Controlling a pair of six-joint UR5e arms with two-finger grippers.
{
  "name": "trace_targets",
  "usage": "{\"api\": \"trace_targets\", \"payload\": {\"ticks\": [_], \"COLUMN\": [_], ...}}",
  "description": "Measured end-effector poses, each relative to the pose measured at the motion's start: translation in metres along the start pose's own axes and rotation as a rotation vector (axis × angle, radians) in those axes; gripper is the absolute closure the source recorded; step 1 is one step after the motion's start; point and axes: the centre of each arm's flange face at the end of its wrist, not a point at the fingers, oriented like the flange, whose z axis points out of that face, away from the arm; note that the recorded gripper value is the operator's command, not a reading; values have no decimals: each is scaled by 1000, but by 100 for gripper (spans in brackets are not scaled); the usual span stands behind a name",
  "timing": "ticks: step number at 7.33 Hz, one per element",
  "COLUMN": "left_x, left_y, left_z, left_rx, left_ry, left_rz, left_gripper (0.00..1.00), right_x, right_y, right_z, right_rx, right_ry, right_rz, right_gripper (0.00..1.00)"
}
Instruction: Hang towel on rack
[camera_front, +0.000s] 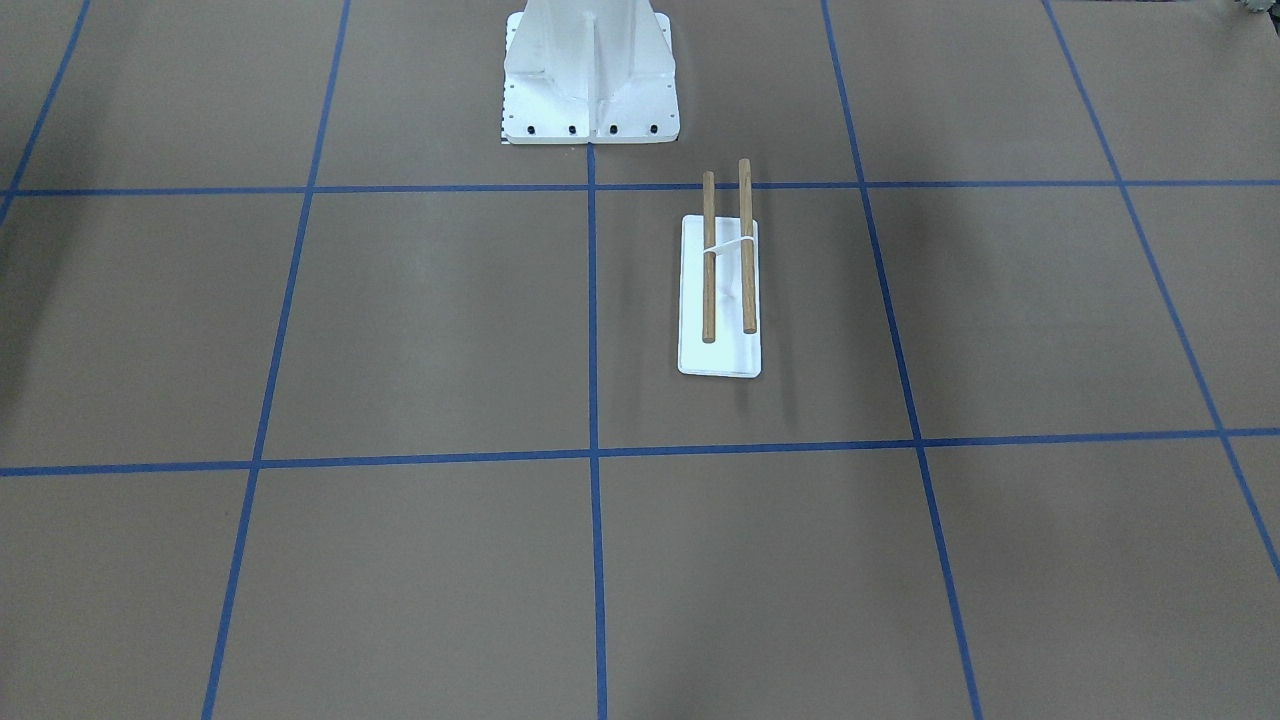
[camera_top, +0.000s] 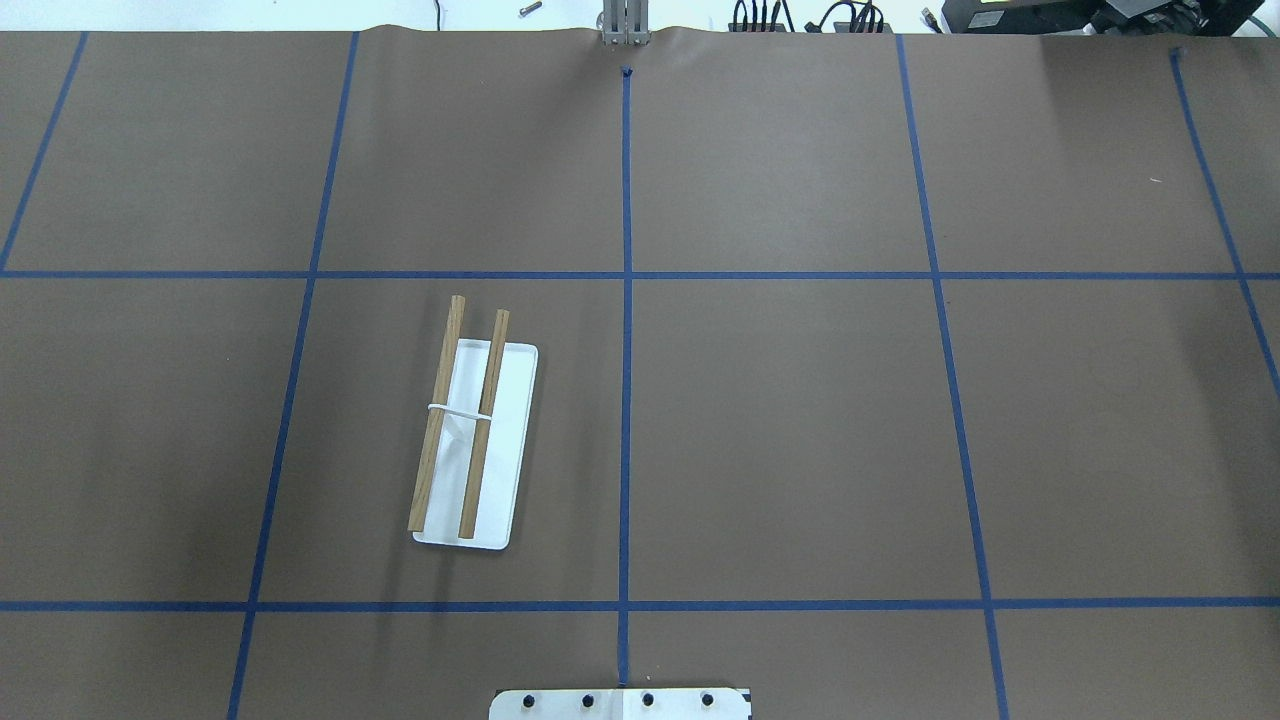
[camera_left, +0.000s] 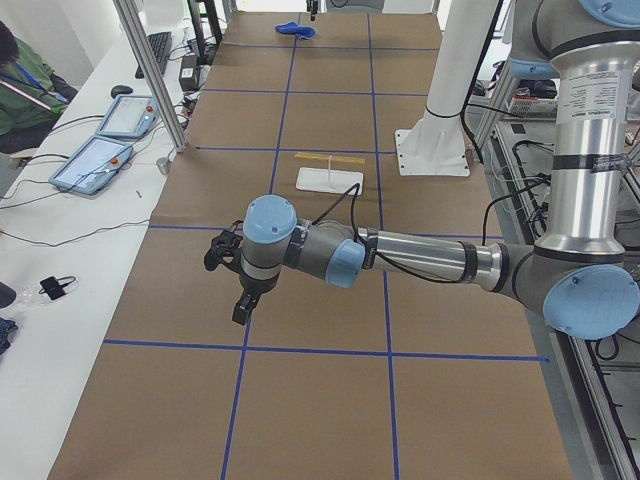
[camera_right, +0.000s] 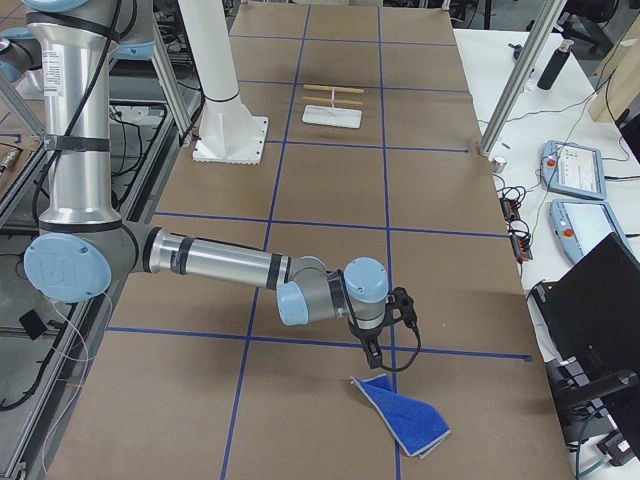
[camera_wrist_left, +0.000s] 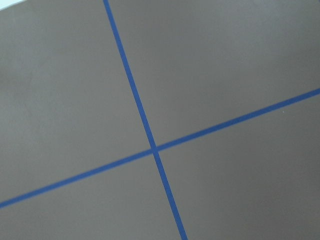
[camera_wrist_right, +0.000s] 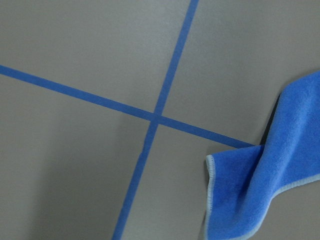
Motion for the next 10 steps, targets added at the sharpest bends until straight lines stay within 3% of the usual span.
{"api": "trace_targets", "payload": {"ticks": [2, 4, 5, 6, 7, 10], "left_x": [0, 0, 1, 1, 1, 1], "left_y": [0, 0, 0, 1, 1, 2], "left_z": [2, 2, 2, 3, 3, 4], "left_rx": [2, 2, 2, 1, 0, -2], "left_ry": [14, 20, 25, 27, 28, 30], "left_rz": [-14, -16, -16, -17, -17, -17], "left_gripper": [2, 2, 2, 2, 2, 2], "right_x": [29, 27, 24, 22, 22, 21], "right_y": [27, 28, 22, 17, 13, -4], "right_z": [48, 71, 78, 82, 84, 82], "right_rx": [-10, -38, -46, -51, -52, -45], "right_ry": [45, 100, 116, 126, 138, 191], "right_rz": [-25, -62, -79, -90, -99, -150], "right_gripper": [0, 1, 40, 93, 100, 100]}}
